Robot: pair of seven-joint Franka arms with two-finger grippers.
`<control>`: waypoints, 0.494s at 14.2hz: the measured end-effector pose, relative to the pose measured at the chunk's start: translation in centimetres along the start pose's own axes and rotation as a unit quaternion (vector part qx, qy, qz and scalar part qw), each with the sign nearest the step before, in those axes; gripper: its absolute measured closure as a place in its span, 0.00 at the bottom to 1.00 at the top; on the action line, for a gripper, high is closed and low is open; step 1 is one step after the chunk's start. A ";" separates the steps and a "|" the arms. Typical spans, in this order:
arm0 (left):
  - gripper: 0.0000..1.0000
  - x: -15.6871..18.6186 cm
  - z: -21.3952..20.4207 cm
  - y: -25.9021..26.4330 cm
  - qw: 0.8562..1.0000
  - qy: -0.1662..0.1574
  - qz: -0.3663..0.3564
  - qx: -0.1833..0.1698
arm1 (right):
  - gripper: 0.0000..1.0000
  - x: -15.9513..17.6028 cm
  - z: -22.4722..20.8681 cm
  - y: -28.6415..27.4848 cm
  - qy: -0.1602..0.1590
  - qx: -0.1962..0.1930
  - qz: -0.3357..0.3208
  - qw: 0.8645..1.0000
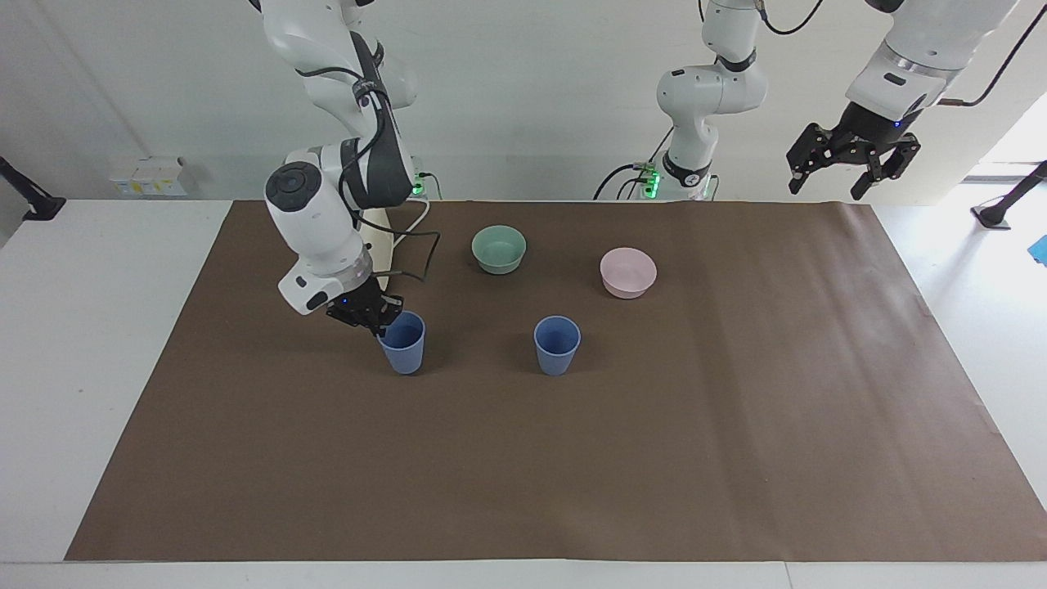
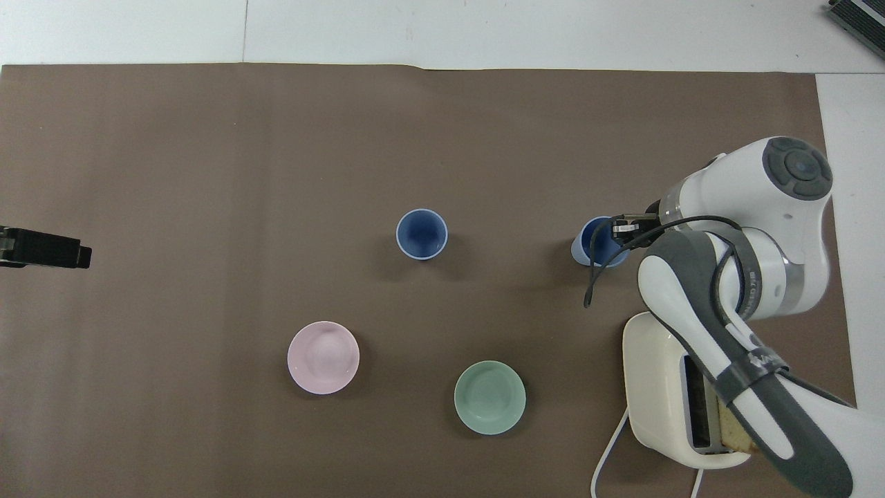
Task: Stack blue cups with both arms
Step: 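Carry the blue cup with the right gripper over the first cup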
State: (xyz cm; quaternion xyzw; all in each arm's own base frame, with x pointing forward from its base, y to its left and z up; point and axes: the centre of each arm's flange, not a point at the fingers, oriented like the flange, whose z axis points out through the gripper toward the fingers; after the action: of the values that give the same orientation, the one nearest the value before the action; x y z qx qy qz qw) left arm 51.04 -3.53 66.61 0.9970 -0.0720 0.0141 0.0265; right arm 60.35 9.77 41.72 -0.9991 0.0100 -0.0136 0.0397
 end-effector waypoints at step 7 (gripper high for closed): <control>0.00 0.0 0.0 0.2 1.000 0.000 0.001 0.000 | 0.95 0.4 -6.3 -7.8 0.029 0.014 0.018 0.999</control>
State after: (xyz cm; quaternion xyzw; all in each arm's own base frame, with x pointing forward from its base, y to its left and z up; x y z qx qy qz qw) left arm 51.03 -3.68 66.61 0.9969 -0.0734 0.0140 0.0264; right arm 60.74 17.01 48.64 -0.9973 0.0286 -0.0419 0.0540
